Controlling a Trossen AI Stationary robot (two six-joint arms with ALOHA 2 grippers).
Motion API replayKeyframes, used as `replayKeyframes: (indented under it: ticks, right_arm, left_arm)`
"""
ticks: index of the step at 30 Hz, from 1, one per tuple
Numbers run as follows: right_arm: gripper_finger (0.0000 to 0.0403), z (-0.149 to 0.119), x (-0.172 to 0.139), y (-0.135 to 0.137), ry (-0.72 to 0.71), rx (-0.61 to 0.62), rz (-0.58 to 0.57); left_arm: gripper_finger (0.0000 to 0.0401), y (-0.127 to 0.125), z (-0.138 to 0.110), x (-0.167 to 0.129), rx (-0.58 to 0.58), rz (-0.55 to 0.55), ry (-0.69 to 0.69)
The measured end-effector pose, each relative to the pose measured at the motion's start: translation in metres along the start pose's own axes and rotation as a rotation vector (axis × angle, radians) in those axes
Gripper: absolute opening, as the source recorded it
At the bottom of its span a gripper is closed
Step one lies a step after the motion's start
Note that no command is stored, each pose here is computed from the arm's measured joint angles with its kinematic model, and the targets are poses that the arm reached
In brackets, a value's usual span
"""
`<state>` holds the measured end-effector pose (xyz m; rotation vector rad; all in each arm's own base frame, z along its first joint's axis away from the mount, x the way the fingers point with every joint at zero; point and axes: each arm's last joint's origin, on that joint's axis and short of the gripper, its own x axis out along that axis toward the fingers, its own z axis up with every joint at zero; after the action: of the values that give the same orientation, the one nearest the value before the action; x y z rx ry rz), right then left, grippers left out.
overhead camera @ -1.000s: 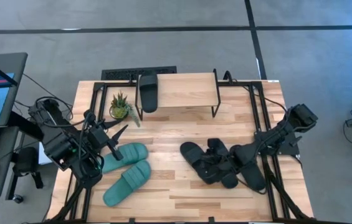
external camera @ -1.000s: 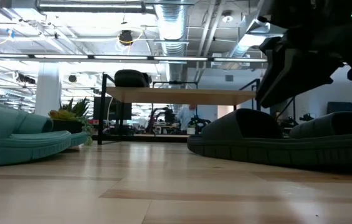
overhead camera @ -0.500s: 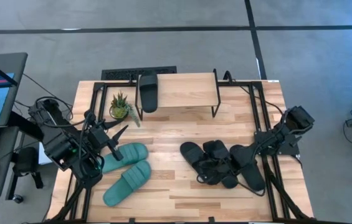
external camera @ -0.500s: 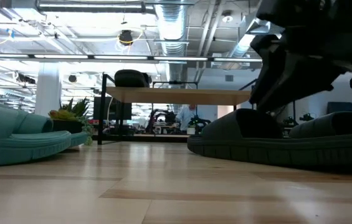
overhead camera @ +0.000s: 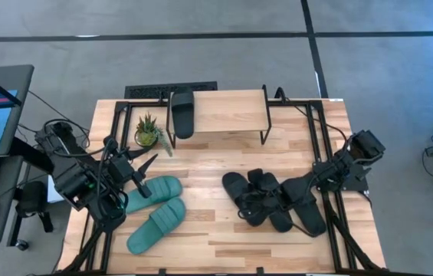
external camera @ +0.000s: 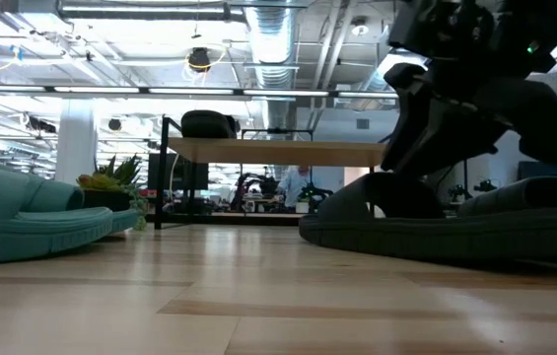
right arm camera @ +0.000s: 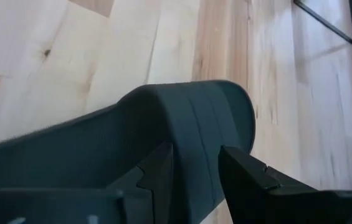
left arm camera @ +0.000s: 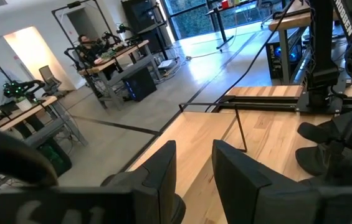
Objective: Pick and place slides into the shelf
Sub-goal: Put the black slide on the shelf
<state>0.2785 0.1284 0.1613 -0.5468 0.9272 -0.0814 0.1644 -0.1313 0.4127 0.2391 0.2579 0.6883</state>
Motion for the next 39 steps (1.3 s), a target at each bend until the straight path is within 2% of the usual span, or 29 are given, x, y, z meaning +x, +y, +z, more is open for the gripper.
replayKeyframes:
  ticks: [6,13,16,21,27,39]
  right_arm:
    - [0.0118,-0.001,0.005,-0.004,0.012,0.012,0.040]
    - [0.0118,-0.003,0.017,0.006,0.032,-0.016,0.035]
    - [0.0114,-0.002,0.018,0.007,0.028,-0.008,0.000]
    - [0.0087,0.001,0.016,0.002,0.020,0.003,-0.055]
    - [0.0011,0.003,0.012,-0.006,0.030,0.012,-0.072]
    - [0.0004,0.026,0.002,-0.025,0.026,0.045,-0.114]
  left_arm:
    - [0.0093,0.000,0.000,0.000,0.000,0.000,0.000]
    - [0.0093,0.000,0.000,0.000,0.000,0.000,0.000]
    - [0.0093,0.000,0.000,0.000,0.000,-0.001,0.001]
    - [0.0093,0.000,0.000,0.000,0.000,-0.001,0.001]
    - [0.0093,0.000,0.000,0.000,0.000,0.000,0.001]
    - [0.0093,0.000,0.000,0.000,0.014,0.000,0.000]
